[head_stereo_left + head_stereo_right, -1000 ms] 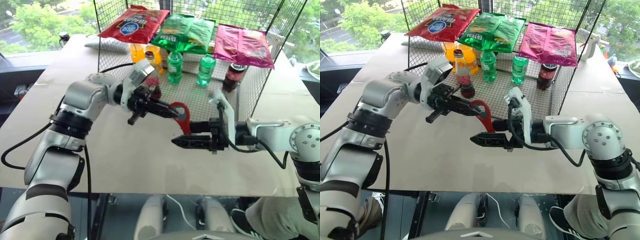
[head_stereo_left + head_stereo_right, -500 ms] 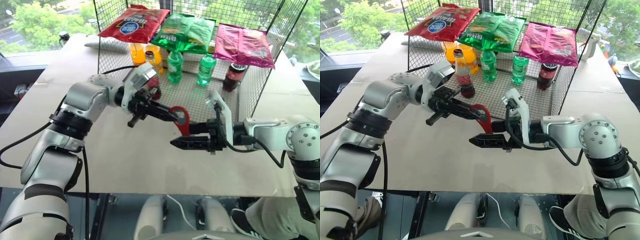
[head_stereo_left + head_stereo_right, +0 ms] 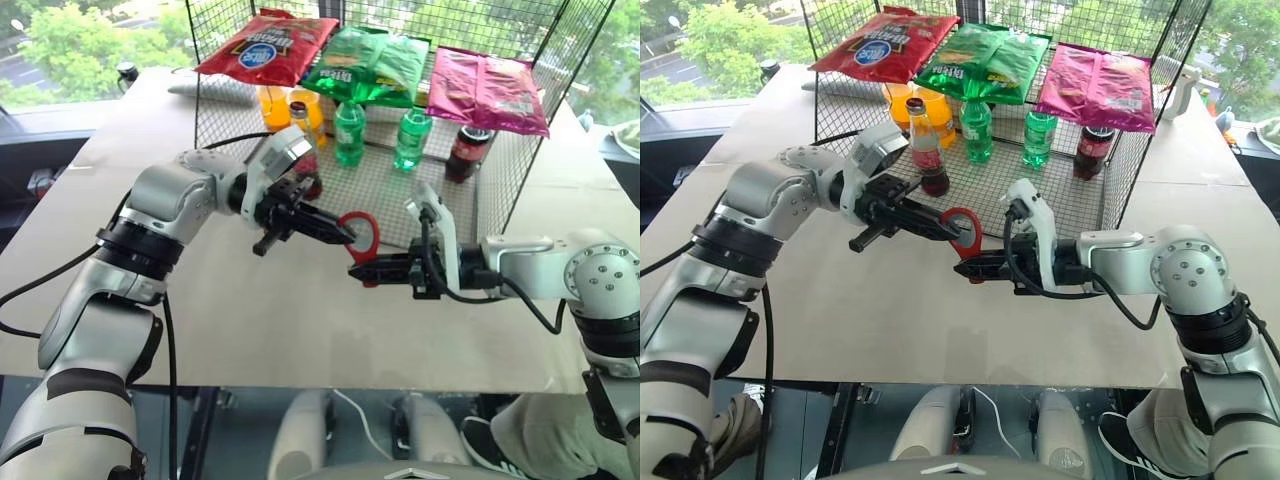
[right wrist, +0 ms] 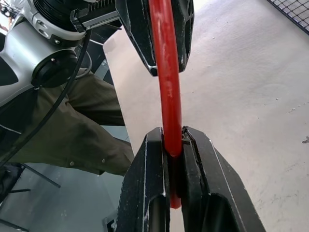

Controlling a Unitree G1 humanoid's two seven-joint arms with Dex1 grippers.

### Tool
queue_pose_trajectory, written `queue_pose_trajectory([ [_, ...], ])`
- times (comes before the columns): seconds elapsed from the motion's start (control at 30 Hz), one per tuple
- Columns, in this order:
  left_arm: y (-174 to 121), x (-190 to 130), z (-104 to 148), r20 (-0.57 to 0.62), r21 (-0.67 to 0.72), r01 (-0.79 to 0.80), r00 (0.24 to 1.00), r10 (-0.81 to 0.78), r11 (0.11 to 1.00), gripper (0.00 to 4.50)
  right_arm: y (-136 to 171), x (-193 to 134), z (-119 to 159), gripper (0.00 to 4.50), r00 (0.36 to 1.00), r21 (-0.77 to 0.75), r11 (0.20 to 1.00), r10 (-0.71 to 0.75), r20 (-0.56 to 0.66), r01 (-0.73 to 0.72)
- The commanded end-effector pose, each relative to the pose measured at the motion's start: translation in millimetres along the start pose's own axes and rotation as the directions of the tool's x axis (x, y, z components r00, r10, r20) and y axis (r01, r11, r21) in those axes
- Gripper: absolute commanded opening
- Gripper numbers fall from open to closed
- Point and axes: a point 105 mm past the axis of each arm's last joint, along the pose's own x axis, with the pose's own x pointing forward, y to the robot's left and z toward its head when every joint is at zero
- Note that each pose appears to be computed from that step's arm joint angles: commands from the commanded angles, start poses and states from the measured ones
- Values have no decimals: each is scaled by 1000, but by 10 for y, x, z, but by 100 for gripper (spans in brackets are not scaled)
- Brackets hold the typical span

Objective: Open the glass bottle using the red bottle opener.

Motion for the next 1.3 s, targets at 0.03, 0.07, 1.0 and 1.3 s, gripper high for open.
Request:
queue_pose_trajectory([
  [0.03, -83, -9, 161, 28, 40, 29, 999, -30, 999, 0, 37, -7, 51, 4, 1000, -17, 1000, 11, 11, -11],
  [0.07, -89, -21, 172, 37, 33, 29, 999, -30, 999, 0, 33, -10, 49, 4, 1000, -17, 1000, 7, 12, -7],
  [1.0, 525, -1097, -72, 314, -75, -977, 169, 934, 202, 447, -432, -360, 2, 0, 757, -383, 653, -559, 338, 653],
  [1.3, 860, -1081, -27, 274, -17, -983, 170, 947, 181, 447, -438, -424, -19, 0, 729, -392, 615, -591, 344, 684],
])
